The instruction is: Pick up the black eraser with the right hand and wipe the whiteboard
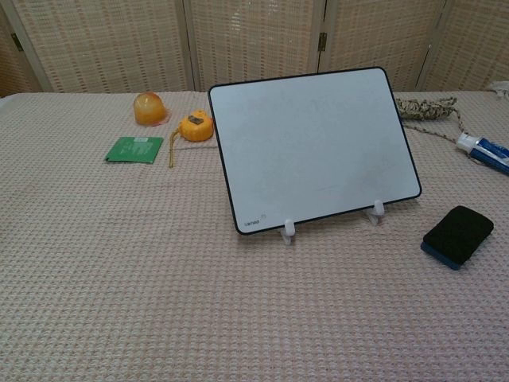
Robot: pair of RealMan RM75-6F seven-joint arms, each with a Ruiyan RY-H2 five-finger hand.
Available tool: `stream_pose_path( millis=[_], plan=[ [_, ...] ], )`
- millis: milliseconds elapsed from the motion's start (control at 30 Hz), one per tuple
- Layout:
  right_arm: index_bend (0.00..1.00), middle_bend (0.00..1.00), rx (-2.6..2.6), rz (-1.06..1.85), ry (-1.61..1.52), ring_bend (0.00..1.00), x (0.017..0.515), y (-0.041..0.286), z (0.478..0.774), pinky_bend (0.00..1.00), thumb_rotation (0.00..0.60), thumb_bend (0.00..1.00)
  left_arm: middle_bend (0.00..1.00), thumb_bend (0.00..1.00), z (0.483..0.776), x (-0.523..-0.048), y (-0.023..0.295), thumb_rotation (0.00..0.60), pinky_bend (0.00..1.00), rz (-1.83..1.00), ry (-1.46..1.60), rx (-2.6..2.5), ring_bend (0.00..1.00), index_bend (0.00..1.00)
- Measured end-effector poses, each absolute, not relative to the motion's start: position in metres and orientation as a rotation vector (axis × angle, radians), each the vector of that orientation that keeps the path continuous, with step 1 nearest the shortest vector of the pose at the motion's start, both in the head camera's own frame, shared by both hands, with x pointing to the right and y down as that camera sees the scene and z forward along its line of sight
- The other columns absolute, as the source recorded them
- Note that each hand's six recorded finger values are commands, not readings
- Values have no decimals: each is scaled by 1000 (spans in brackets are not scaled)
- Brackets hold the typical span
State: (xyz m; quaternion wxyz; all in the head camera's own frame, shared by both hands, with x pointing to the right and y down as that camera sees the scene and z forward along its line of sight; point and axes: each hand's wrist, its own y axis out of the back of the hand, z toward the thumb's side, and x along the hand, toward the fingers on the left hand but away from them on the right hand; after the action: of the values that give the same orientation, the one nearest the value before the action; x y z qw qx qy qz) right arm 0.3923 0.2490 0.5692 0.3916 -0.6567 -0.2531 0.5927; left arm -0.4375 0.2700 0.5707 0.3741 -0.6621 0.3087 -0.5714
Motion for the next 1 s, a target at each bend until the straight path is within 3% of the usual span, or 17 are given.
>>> stream_pose_path(
  millis=[667, 1000],
  plan=[
    [3, 0, -1768, 1499, -454, 0, 377, 248, 591, 0, 600, 314, 0, 239, 576, -438, 269, 600, 0, -1482, 781, -1695, 0, 0],
    [226, 0, -1744, 1429, -294, 0, 357, 212, 600, 0, 600, 314, 0, 239, 579, -438, 269, 600, 0, -1495, 773, -1691, 0, 0]
  ],
)
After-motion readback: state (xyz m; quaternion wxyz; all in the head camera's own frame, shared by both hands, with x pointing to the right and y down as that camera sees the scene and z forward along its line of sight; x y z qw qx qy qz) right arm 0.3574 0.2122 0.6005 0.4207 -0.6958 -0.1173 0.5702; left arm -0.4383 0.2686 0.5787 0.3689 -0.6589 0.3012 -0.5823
